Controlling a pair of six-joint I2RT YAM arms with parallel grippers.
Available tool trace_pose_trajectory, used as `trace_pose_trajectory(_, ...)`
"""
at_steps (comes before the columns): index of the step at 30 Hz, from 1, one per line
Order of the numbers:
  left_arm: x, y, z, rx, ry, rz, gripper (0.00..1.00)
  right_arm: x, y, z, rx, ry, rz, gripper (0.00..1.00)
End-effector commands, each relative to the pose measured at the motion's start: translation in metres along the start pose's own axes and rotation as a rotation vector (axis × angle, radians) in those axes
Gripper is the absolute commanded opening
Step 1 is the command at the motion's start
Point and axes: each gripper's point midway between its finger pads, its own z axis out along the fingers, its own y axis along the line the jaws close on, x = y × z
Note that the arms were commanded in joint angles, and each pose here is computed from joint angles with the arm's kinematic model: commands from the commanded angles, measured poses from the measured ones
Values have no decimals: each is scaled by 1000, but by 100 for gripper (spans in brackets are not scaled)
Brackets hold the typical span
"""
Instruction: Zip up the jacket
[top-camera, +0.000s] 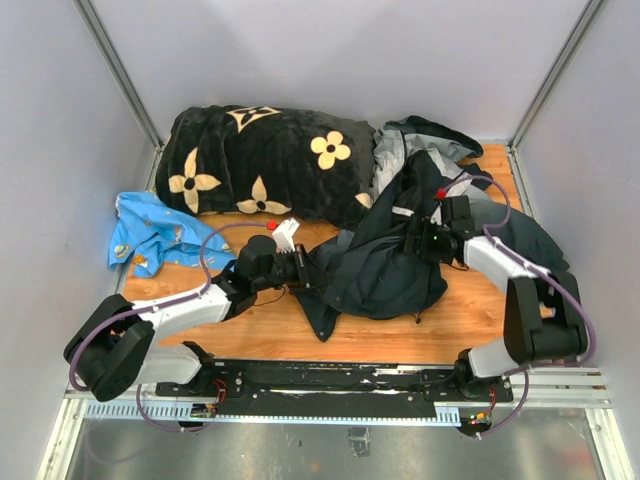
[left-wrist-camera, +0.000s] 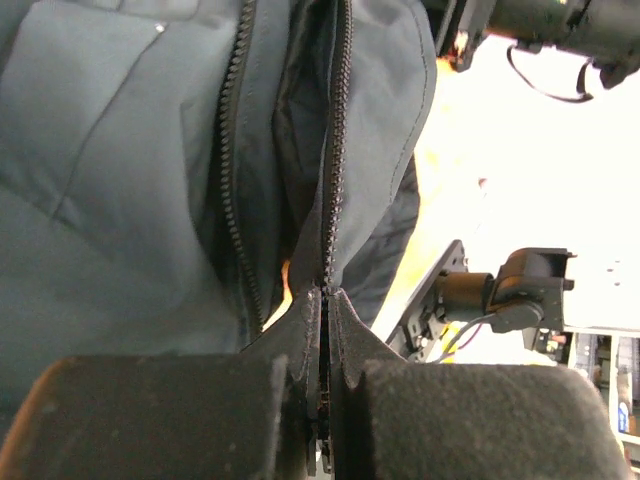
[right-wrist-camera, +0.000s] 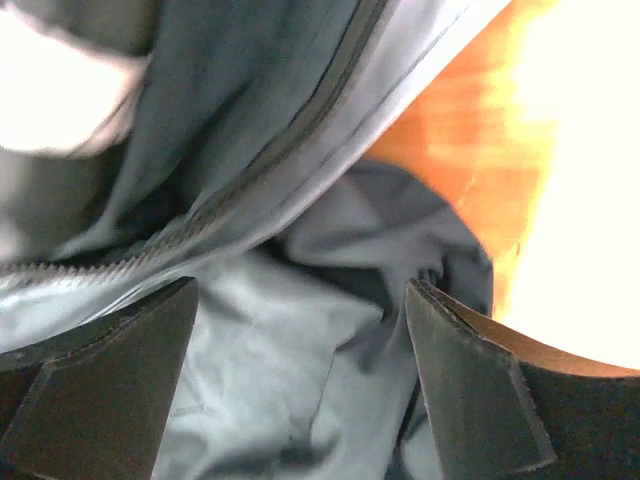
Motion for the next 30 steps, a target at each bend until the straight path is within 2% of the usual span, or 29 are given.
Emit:
trace_pose_trajectory(1,-20,-35,3,130,-67,8,0,14,17,-35,-124,-38,-26,86)
trace_pose_trajectory(10,-11,-52,1,203,-66,-28,0,51,84,-101,-478,-153,-48,91)
trace_pose_trajectory(18,-14,-70,-6,269,-91,-53,0,72,145,-142,-783,-241,-80,93)
trace_pose_trajectory(30,-13,-84,-14,349,-125,-117,0,105,189,-150,-954,-258,-59,94)
